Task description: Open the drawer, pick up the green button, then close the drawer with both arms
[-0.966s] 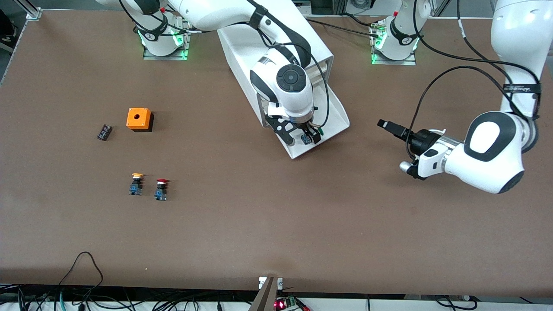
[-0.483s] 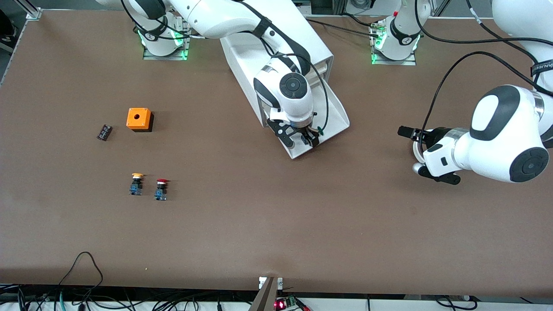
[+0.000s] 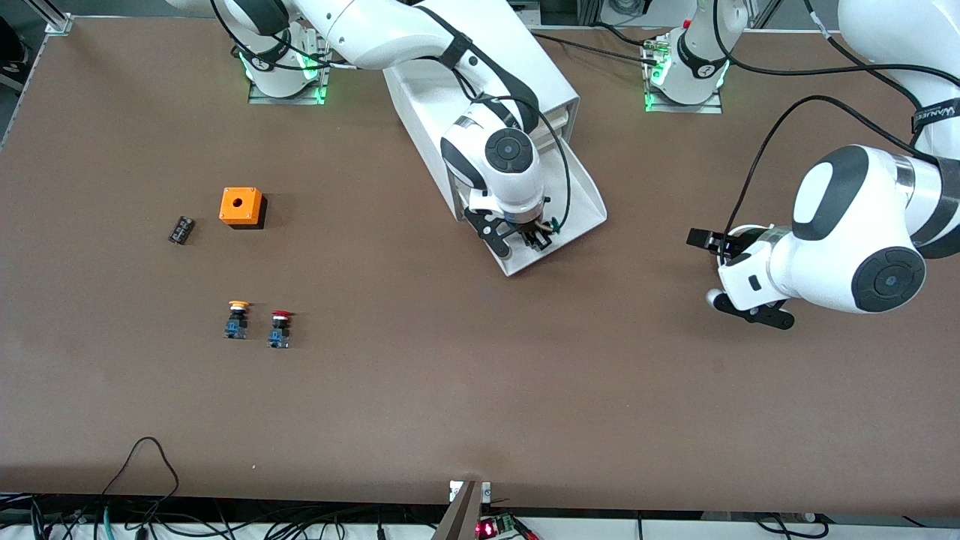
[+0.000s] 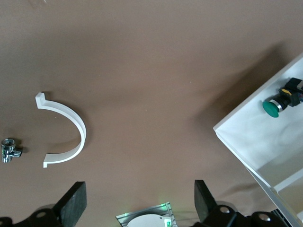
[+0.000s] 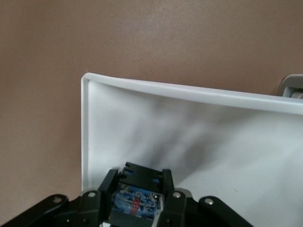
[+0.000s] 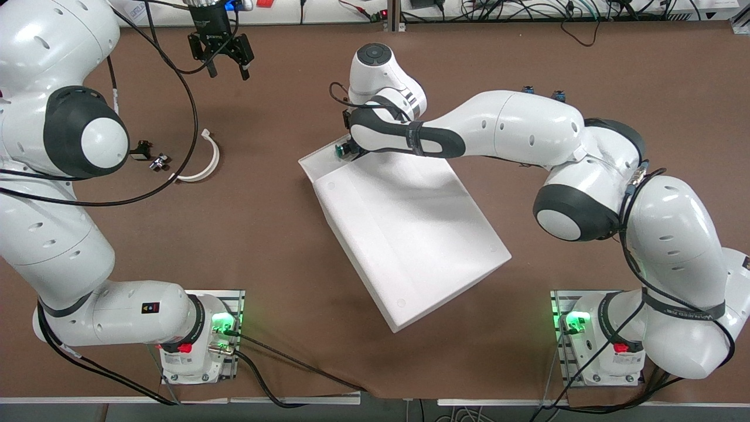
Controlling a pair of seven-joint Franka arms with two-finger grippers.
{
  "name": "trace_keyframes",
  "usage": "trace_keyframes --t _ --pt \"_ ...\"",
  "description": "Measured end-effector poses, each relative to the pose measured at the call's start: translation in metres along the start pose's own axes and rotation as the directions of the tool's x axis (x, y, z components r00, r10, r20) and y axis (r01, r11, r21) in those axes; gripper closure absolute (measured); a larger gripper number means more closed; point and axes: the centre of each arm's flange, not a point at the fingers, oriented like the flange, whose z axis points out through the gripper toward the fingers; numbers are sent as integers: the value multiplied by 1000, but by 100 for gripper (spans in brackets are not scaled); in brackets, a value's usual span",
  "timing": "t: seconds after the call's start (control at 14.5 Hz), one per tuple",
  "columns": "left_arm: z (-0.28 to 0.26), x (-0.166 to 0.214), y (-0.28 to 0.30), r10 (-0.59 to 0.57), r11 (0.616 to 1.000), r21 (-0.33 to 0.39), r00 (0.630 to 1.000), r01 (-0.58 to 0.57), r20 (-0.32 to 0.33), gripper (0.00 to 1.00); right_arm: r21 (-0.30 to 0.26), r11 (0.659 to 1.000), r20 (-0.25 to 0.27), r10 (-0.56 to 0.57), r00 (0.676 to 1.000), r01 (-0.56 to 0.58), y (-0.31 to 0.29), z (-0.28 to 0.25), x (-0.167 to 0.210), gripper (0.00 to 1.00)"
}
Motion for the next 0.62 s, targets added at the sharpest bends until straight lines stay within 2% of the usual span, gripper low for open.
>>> trace_keyframes --t 0.21,0.41,0.62 --pt "11 11 -4 -43 999 -23 999 43 -5 0 11 1000 -4 -1 1000 1 -2 -4 1 58" --pt "28 18 0 -124 991 -41 992 125 11 0 10 999 -35 -41 999 42 -10 -23 12 58" --pt "61 33 19 -201 979 -45 976 198 -79 0 11 994 -47 -111 993 111 -23 -70 37 58"
